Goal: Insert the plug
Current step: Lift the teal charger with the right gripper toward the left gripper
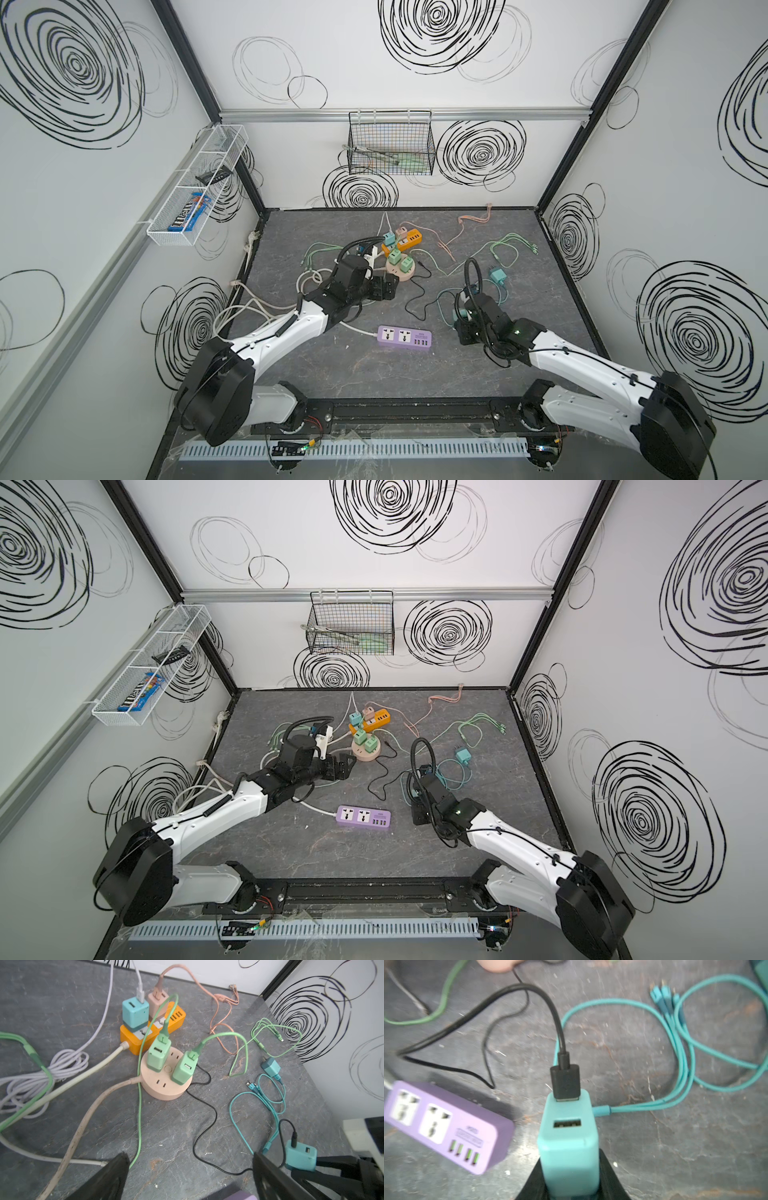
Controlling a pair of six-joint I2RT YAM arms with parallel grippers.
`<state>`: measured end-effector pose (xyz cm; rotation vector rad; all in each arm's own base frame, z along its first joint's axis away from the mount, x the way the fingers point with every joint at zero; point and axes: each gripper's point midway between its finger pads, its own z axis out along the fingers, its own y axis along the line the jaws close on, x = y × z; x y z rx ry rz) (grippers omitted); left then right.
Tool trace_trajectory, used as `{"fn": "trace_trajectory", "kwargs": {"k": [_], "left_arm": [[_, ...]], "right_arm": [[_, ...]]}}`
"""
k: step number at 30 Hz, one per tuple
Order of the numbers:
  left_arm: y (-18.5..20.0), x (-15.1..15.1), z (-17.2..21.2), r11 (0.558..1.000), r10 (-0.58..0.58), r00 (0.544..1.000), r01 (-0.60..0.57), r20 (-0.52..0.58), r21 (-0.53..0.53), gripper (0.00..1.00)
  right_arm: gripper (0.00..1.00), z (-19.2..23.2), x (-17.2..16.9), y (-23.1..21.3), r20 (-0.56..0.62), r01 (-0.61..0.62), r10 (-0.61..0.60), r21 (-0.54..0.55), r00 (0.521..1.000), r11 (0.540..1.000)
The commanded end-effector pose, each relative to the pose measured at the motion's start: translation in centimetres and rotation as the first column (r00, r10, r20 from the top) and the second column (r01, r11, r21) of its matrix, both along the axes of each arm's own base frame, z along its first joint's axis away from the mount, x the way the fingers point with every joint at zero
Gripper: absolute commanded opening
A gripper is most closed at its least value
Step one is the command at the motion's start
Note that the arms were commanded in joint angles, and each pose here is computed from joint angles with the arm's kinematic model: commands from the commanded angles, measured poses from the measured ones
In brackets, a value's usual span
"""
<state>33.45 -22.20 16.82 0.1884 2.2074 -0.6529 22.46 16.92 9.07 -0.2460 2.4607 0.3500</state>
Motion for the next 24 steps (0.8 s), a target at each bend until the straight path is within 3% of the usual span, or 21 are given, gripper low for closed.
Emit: {"fn": "trace_trajectory", "kwargs": {"k": [1, 6, 8, 11, 14, 16, 18, 24], "left_arm": [[-0.8, 0.2, 4.6, 0.997, -0.071, 0.987, 0.075, 0.142, -0.022, 0.96], [-2.5, -1.5, 7.5, 0.971, -0.219, 0.948, 0.234, 0.231, -0.039, 0.96], [-3.6, -2.6, 8.4, 0.949, -0.305, 0.912, 0.314, 0.275, 0.012, 0.96], [-4.4, -3.3, 9.0, 0.930, -0.368, 0.876, 0.342, 0.312, 0.136, 0.96], [-4.9, -3.9, 9.3, 0.901, -0.430, 0.845, 0.384, 0.317, 0.200, 0.96], [-5.3, -4.9, 9.3, 0.864, -0.500, 0.809, 0.446, 0.308, 0.231, 0.97], [-6.0, -6.6, 9.2, 0.801, -0.598, 0.748, 0.540, 0.289, 0.259, 0.98], [-6.4, -8.8, 9.3, 0.696, -0.717, 0.644, 0.636, 0.266, 0.334, 1.00]], "right_arm": [[0.00, 5.5, 1.3, 2.5, 0.193, -0.122, 0.105, 0.079, 0.976, 0.989], [0.00, 9.5, 0.8, 4.9, 0.379, -0.315, 0.244, 0.136, 0.892, 0.939], [0.00, 10.8, 0.7, 5.4, 0.449, -0.368, 0.276, 0.130, 0.850, 0.921], [0.00, 12.3, -0.2, 6.8, 0.523, -0.491, 0.380, 0.086, 0.763, 0.867], [0.00, 12.8, -0.8, 7.6, 0.541, -0.564, 0.460, 0.032, 0.704, 0.825], [0.00, 12.7, -1.2, 8.2, 0.534, -0.609, 0.521, -0.015, 0.665, 0.793], [0.00, 12.3, -1.3, 8.6, 0.518, -0.646, 0.579, -0.066, 0.629, 0.761], [0.00, 12.4, -2.1, 9.7, 0.534, -0.729, 0.677, -0.155, 0.506, 0.667]]}}
